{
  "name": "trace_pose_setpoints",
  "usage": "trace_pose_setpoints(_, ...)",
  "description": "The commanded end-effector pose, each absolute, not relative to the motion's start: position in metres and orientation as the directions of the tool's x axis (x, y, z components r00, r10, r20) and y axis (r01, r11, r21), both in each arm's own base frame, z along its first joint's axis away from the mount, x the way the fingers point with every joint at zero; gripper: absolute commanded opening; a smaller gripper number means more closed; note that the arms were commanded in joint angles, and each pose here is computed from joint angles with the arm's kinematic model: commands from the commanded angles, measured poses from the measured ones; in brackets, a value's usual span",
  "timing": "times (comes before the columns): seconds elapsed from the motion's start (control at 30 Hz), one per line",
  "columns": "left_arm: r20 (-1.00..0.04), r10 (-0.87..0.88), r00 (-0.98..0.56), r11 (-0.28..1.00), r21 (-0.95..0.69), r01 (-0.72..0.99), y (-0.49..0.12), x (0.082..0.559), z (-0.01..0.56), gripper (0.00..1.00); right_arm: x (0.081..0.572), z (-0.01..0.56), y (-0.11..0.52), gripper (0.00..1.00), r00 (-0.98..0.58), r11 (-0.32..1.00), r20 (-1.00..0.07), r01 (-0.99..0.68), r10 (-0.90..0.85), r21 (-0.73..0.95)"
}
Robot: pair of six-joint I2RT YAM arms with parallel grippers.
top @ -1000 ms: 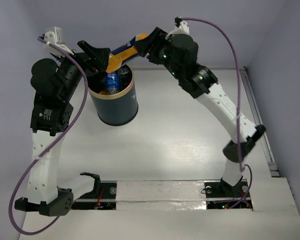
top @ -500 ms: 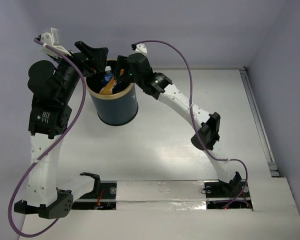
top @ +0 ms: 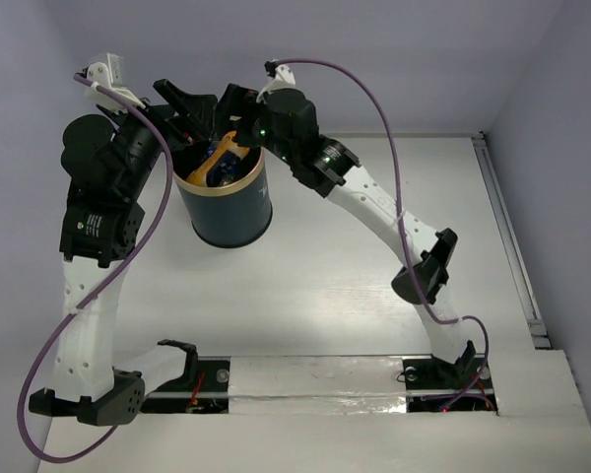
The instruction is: Put the plastic bottles in the bin
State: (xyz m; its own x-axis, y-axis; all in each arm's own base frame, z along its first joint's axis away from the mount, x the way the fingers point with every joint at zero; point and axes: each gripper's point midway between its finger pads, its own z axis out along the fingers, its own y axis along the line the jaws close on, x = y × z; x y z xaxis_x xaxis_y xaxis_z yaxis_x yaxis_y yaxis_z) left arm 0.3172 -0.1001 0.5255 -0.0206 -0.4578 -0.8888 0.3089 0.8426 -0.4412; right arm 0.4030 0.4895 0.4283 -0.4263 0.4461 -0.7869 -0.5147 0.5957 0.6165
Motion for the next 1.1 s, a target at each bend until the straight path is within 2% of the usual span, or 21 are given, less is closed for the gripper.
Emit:
trace_pose_setpoints(0.0,-0.879,-0.475,0.045,0.836,-0.435,0.335,-0.097,0.305,0.554,0.99,0.374,0.516,0.457,1.0,-0.376,0.455,-0.734,-0.6,0.566,0.658)
trace_pose_setpoints(0.07,-0.879,-0.475,0.033,0.835,-0.438,0.333,-0.097,0.304,0.553,0.99,0.375,0.523,0.442,0.97,-0.357,0.459,-0.729,-0.595,0.584,0.66)
trace_pose_setpoints(0.13,-0.875,-0.484,0.008,0.821,-0.451,0.351,-0.102,0.303,0.548,0.99,0.354,0.556,0.417,0.87,-0.319,0.434,-0.721,-0.627,0.615,0.647)
trace_pose_setpoints(0.17,-0.872,-0.489,0.008,0.815,-0.453,0.361,-0.103,0.3,0.549,0.99,0.355,0.546,0.409,0.58,-0.308,0.469,-0.742,-0.617,0.595,0.632)
trace_pose_setpoints(0.2,-0.87,-0.493,-0.004,0.805,-0.458,0.378,-0.107,0.298,0.548,0.99,0.349,0.549,0.4,0.39,-0.292,0.479,-0.753,-0.624,0.59,0.617)
trace_pose_setpoints(0.27,-0.862,-0.506,-0.028,0.79,-0.476,0.387,-0.111,0.298,0.541,0.99,0.318,0.578,0.361,0.13,-0.233,0.484,-0.76,-0.65,0.607,0.586)
trace_pose_setpoints(0.3,-0.859,-0.511,-0.03,0.782,-0.479,0.4,-0.112,0.293,0.541,0.99,0.317,0.555,0.354,0.0,-0.233,0.533,-0.793,-0.631,0.563,0.564)
trace_pose_setpoints(0.33,-0.852,-0.522,-0.046,0.772,-0.494,0.4,-0.114,0.293,0.534,0.99,0.307,0.557,0.341,0.0,-0.216,0.543,-0.799,-0.632,0.561,0.553)
trace_pose_setpoints(0.37,-0.851,-0.523,-0.053,0.765,-0.496,0.41,-0.115,0.291,0.532,0.99,0.276,0.584,0.303,0.0,-0.161,0.528,-0.786,-0.658,0.597,0.536)
trace_pose_setpoints(0.4,-0.849,-0.526,-0.052,0.753,-0.493,0.436,-0.118,0.282,0.534,0.99,0.268,0.583,0.283,0.0,-0.123,0.562,-0.796,-0.645,0.593,0.518)
trace_pose_setpoints(0.43,-0.847,-0.527,-0.068,0.748,-0.5,0.436,-0.119,0.281,0.528,0.99,0.266,0.551,0.274,0.0,-0.141,0.606,-0.822,-0.609,0.552,0.511)
trace_pose_setpoints(0.47,-0.843,-0.532,-0.078,0.738,-0.507,0.444,-0.121,0.278,0.526,0.99,0.26,0.547,0.249,0.0,-0.106,0.65,-0.825,-0.565,0.555,0.509)
trace_pose_setpoints(0.5,-0.841,-0.535,-0.083,0.727,-0.509,0.461,-0.122,0.27,0.527,0.99,0.231,0.562,0.206,0.0,-0.052,0.648,-0.801,-0.557,0.597,0.519)
trace_pose_setpoints(0.53,-0.838,-0.537,-0.096,0.724,-0.516,0.458,-0.123,0.269,0.522,0.99,0.23,0.526,0.193,0.01,-0.081,0.702,-0.831,-0.494,0.551,0.513)
trace_pose_setpoints(0.6,-0.828,-0.552,-0.103,0.708,-0.53,0.466,-0.123,0.258,0.521,0.99,0.21,0.506,0.161,0.04,-0.097,0.709,-0.816,-0.445,0.569,0.548)
trace_pose_setpoints(0.63,-0.824,-0.557,-0.104,0.705,-0.535,0.465,-0.122,0.255,0.52,0.99,0.183,0.498,0.133,0.04,-0.107,0.692,-0.801,-0.443,0.589,0.569)
trace_pose_setpoints(0.67,-0.818,-0.564,-0.113,0.7,-0.546,0.46,-0.121,0.249,0.515,0.99,0.194,0.473,0.096,0.74,-0.049,0.734,-0.766,-0.256,0.641,0.629)
trace_pose_setpoints(0.7,-0.816,-0.566,-0.117,0.7,-0.551,0.454,-0.12,0.247,0.511,0.99,0.186,0.463,0.083,0.85,-0.047,0.725,-0.751,-0.229,0.658,0.65)
trace_pose_setpoints(0.77,-0.809,-0.576,-0.118,0.699,-0.562,0.443,-0.117,0.239,0.505,0.99,0.168,0.441,0.06,0.97,-0.057,0.708,-0.73,-0.204,0.681,0.676)
trace_pose_setpoints(0.9,-0.801,-0.586,-0.128,0.689,-0.574,0.442,-0.118,0.238,0.496,0.99,0.159,0.421,0.059,0.99,-0.104,0.703,-0.73,-0.207,0.675,0.68)
trace_pose_setpoints(1.07,-0.793,-0.583,-0.178,0.675,-0.594,0.437,-0.124,0.245,0.486,0.99,0.162,0.432,0.067,1.0,-0.1,0.708,-0.743,-0.241,0.662,0.664)
